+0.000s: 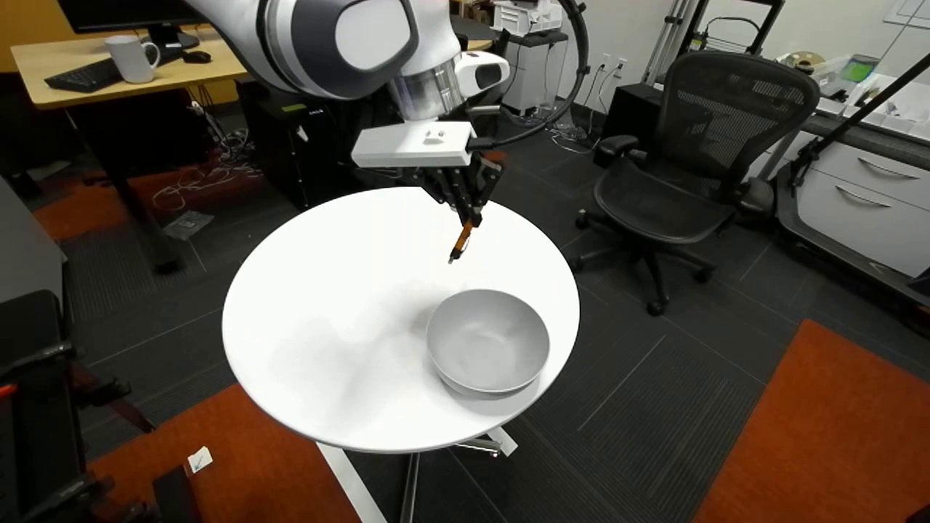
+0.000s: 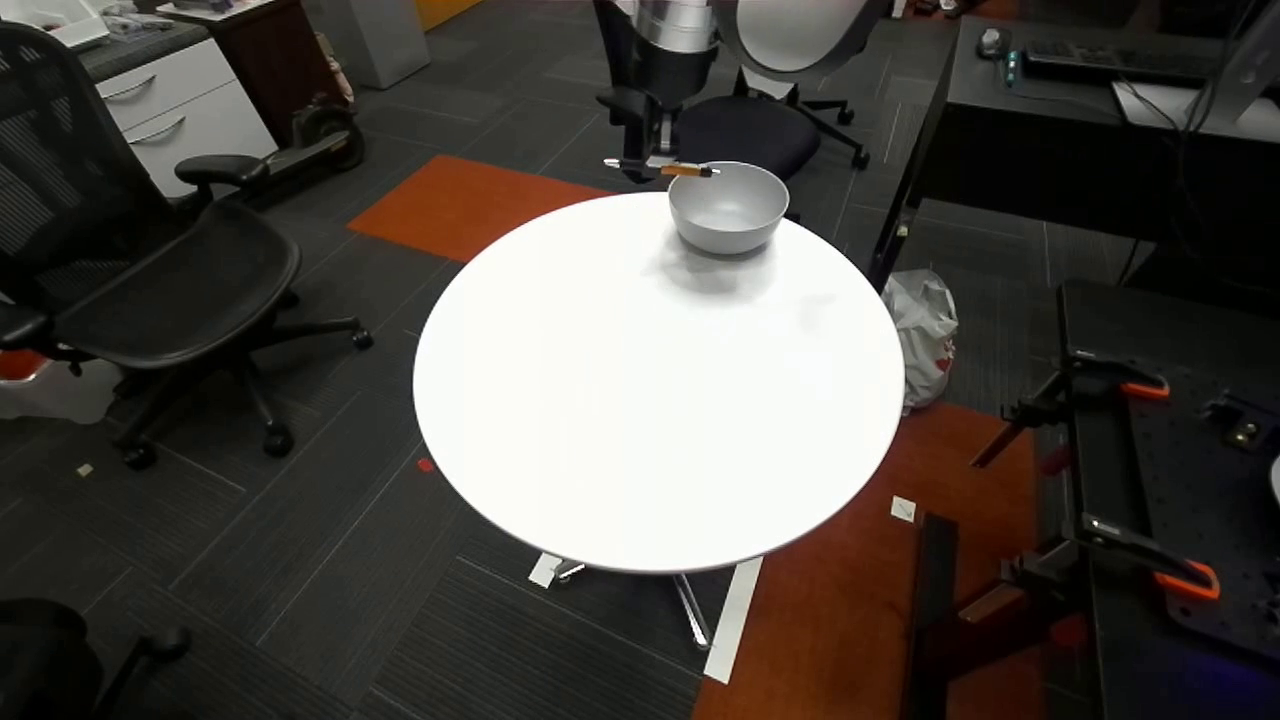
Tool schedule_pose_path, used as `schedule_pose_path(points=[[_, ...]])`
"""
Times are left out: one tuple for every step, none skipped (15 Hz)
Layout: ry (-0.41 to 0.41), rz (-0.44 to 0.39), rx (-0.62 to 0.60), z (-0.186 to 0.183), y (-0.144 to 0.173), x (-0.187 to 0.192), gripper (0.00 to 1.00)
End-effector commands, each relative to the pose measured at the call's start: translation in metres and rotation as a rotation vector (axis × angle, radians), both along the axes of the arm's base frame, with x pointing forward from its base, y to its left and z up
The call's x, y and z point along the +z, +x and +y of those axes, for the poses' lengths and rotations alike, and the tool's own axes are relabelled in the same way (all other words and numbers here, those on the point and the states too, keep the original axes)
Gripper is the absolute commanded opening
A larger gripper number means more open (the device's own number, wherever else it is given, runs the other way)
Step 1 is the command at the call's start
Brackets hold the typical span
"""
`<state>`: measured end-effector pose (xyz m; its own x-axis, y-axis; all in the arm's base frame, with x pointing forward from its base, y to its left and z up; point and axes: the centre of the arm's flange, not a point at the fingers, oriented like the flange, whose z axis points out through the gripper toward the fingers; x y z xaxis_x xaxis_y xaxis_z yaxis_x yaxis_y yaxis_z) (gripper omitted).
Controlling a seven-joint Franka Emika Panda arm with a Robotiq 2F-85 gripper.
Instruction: Take the pen out of the bowl, put it on the table then put it back in the bowl
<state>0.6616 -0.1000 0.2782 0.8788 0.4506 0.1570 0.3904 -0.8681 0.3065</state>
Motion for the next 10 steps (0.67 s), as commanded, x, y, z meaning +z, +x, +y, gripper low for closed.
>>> schedule_pose_path(points=[[0.007, -0.066, -0.091, -0.017, -0.048, 0.016, 0.04], [0.014, -0.078, -0.112, -0.024, -0.053, 0.018, 0.04], [0.023, -0.086, -0.127, -0.032, -0.058, 0.019, 0.04], [0.032, -0.092, -0.142, -0.04, -0.062, 0.021, 0.04], [0.046, -0.092, -0.154, -0.048, -0.066, 0.023, 0.04], [0.059, -0.092, -0.168, -0.056, -0.069, 0.025, 0.04], [0.074, -0.091, -0.185, -0.064, -0.072, 0.027, 0.04], [0.087, -0.092, -0.201, -0.071, -0.075, 0.028, 0.04], [0.104, -0.09, -0.218, -0.079, -0.076, 0.028, 0.04], [0.121, -0.091, -0.236, -0.086, -0.077, 0.029, 0.04]])
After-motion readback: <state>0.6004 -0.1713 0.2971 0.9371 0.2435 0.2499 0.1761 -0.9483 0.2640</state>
